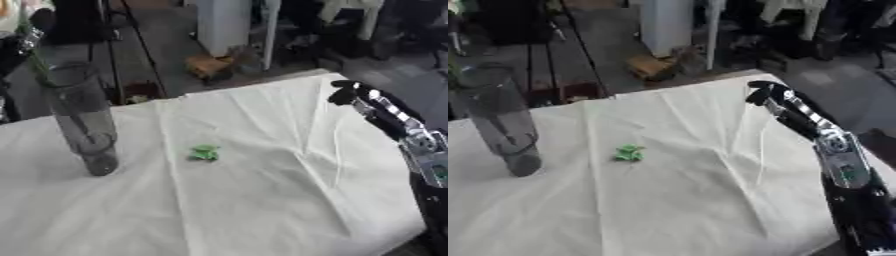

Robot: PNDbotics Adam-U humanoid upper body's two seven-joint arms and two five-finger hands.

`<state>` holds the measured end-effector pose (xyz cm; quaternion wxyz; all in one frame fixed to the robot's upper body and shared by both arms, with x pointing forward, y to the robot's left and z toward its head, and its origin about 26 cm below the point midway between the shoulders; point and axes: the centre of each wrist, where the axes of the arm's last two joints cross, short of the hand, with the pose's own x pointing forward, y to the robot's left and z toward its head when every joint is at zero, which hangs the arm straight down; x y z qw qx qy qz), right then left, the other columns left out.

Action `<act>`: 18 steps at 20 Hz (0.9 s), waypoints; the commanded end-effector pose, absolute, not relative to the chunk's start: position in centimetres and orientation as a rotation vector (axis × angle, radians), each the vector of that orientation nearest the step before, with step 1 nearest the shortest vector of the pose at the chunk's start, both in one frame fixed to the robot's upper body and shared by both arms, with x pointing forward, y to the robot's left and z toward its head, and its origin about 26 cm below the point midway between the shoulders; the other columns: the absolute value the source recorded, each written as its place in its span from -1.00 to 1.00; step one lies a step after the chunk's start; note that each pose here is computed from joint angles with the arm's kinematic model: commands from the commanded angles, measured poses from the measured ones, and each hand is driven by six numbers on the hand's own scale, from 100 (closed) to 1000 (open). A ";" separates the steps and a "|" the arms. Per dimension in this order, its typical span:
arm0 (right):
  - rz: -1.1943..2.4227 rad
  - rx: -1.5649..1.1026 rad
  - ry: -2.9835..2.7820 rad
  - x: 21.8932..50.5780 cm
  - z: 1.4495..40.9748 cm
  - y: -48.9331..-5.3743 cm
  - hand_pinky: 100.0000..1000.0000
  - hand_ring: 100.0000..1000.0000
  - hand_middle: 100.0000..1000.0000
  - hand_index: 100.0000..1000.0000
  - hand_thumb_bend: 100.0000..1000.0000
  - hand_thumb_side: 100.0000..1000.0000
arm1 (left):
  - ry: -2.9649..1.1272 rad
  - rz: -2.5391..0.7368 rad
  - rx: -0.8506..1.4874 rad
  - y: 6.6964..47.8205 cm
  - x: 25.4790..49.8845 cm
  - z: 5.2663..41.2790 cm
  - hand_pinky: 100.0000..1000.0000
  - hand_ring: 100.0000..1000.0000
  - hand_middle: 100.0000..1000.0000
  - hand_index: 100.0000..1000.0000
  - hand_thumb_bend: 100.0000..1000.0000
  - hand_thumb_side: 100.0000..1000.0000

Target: Arrange flowers into the vase.

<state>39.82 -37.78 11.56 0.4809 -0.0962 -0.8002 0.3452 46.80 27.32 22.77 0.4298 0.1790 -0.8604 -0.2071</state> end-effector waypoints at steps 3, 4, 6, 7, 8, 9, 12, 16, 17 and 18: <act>0.851 -0.259 -1.975 39.9 12.8 -38.4 0.62 0.52 0.27 0.80 -1.00 0.65 | -2.145 -0.585 0.496 28.0 46.5 23.9 0.34 0.41 0.17 0.08 0.50 0.54; 0.851 -0.259 -1.974 39.9 12.8 -38.4 0.62 0.52 0.27 0.80 -1.00 0.65 | -2.136 -0.601 0.501 28.0 46.5 23.8 0.42 0.50 0.31 0.20 0.56 0.55; 0.849 -0.259 -1.975 39.9 12.8 -38.4 0.62 0.52 0.27 0.80 -1.00 0.65 | -2.130 -0.628 0.519 28.1 46.5 23.7 0.46 0.54 0.36 0.24 0.60 0.55; 0.849 -0.258 -1.976 39.9 12.8 -38.4 0.62 0.52 0.27 0.80 -1.00 0.65 | -2.127 -0.648 0.530 28.1 46.5 23.7 0.55 0.62 0.46 0.34 0.68 0.55; 0.850 -0.257 -1.976 39.9 12.8 -38.4 0.62 0.52 0.27 0.80 -1.00 0.65 | -2.123 -0.671 0.543 28.1 46.5 23.7 0.55 0.62 0.46 0.34 0.68 0.55; 0.850 -0.256 -1.976 39.9 12.8 -38.4 0.62 0.52 0.27 0.80 -1.00 0.65 | -2.113 -0.697 0.555 28.1 46.4 23.6 0.58 0.63 0.48 0.38 0.68 0.55; 0.849 -0.256 -1.976 39.9 12.8 -38.4 0.62 0.52 0.27 0.80 -1.00 0.65 | -2.059 -0.782 0.596 28.4 46.4 23.2 0.58 0.64 0.50 0.40 0.65 0.56; 0.849 -0.258 -1.975 39.9 12.8 -38.4 0.62 0.52 0.27 0.80 -1.00 0.65 | -1.973 -0.860 0.626 28.8 46.4 22.2 0.58 0.64 0.51 0.43 0.56 0.68; 0.849 -0.258 -1.975 39.9 12.8 -38.4 0.62 0.52 0.27 0.80 -1.00 0.65 | -1.946 -0.878 0.627 28.9 46.5 21.9 0.58 0.64 0.51 0.43 0.54 0.72; 0.849 -0.257 -1.975 39.9 12.8 -38.4 0.62 0.52 0.27 0.80 -1.00 0.65 | -1.921 -0.896 0.629 29.0 46.5 21.6 0.58 0.65 0.51 0.44 0.52 0.74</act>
